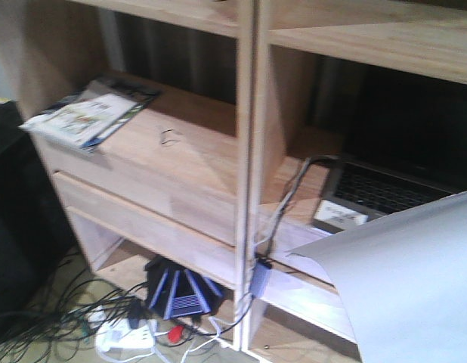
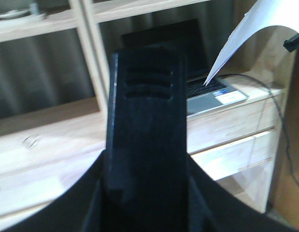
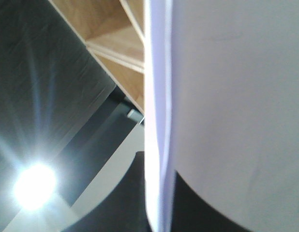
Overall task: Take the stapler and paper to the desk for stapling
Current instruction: 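Hold stapler and paper while the base turns away from the shelf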
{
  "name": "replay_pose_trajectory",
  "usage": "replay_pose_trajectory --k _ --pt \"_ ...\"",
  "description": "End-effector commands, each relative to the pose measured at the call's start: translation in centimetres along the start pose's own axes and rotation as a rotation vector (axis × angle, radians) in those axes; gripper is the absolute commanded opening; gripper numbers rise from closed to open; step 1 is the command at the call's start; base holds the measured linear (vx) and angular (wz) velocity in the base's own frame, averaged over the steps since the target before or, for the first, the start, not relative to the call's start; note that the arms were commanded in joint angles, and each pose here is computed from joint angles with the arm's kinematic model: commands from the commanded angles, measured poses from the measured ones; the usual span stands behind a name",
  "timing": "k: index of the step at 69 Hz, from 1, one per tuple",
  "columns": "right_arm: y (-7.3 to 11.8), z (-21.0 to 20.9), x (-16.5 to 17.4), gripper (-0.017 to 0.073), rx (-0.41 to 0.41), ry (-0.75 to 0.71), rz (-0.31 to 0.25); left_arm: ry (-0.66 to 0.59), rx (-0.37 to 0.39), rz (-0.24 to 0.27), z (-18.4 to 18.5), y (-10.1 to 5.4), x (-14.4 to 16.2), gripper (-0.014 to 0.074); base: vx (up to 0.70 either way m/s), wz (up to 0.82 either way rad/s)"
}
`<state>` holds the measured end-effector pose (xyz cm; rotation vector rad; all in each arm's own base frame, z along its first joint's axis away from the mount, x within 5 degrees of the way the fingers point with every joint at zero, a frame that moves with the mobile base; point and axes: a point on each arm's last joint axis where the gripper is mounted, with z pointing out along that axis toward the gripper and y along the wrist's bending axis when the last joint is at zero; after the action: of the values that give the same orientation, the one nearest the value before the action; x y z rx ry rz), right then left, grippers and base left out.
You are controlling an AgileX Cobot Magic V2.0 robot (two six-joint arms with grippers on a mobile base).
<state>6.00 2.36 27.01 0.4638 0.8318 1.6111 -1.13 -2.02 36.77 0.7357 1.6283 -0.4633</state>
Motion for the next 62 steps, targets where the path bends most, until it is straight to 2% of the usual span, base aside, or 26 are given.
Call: replay_pose_trajectory --k 1,62 --pt "1.01 0.56 -0.13 -0.0006 -0.073 0.0 -0.011 -0.124 -0.019 -0.014 -0.24 0.27 -1.71 -0.0006 -0.1 0.4" --pt "1.0 0.56 -0.14 -0.0006 -0.072 0.0 -0.011 -0.124 -0.019 -0.014 -0.24 0.27 -1.71 -0.0006 -0.1 0.41"
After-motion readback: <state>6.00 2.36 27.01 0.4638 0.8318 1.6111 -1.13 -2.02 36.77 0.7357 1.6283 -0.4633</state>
